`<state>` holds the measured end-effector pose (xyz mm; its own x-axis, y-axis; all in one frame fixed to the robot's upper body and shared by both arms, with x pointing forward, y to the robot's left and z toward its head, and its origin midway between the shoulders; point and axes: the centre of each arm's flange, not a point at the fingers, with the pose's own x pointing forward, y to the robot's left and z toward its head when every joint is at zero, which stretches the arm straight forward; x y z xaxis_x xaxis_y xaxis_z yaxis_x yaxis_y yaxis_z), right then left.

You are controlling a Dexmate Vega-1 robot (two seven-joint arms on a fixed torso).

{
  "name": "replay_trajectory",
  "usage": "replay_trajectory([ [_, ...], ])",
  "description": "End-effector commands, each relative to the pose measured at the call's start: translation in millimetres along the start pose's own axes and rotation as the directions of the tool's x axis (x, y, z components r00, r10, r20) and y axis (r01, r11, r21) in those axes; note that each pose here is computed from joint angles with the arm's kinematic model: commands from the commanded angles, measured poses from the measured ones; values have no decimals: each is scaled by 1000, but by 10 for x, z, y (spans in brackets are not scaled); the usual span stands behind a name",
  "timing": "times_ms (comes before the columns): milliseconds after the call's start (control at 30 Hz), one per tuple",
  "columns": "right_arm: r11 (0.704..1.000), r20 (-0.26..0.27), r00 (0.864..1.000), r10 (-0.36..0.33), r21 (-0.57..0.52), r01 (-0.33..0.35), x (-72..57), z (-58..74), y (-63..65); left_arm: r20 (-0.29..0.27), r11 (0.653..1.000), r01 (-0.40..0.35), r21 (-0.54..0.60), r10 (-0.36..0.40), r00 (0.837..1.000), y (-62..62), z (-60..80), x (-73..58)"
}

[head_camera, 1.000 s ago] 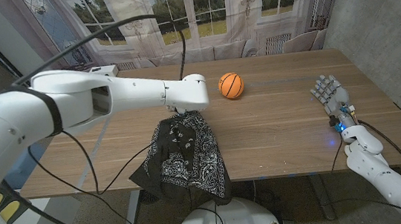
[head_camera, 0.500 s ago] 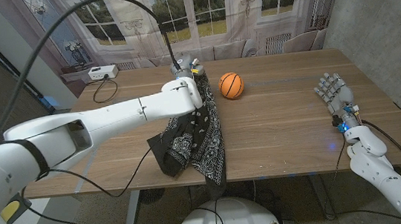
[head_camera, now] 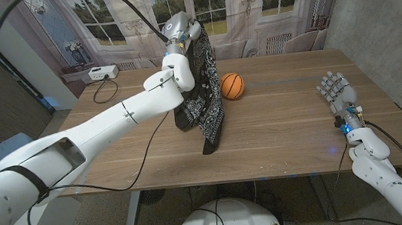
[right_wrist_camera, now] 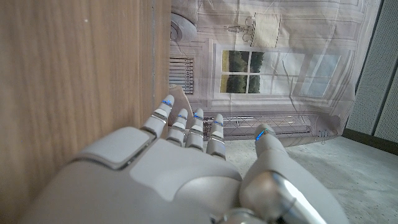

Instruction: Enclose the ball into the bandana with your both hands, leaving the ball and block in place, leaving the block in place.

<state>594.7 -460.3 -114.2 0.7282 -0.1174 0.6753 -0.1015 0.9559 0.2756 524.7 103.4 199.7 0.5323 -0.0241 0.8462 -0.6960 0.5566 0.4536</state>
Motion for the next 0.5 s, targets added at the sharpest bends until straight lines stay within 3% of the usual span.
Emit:
replay_trajectory([
  [33, 1000, 7, 1000, 7, 2, -7, -82, 19, 43, 160, 989, -16, -146, 40, 986, 520, 274, 151],
  [200, 998, -20, 1000, 15, -61, -16, -129, 60, 87, 156, 985, -138, -102, 153, 976, 638, 357, 176],
  [267, 995, -41, 999, 16, -93, -20, -149, 81, 101, 160, 985, -134, -107, 150, 976, 683, 383, 211],
  [367, 986, -85, 996, -14, -165, 0, -207, 123, 128, 168, 982, -184, -40, 188, 968, 734, 457, 241],
  [500, 971, -135, 991, -8, -239, -25, -267, 171, 152, 186, 977, -207, -41, 211, 960, 787, 531, 309],
])
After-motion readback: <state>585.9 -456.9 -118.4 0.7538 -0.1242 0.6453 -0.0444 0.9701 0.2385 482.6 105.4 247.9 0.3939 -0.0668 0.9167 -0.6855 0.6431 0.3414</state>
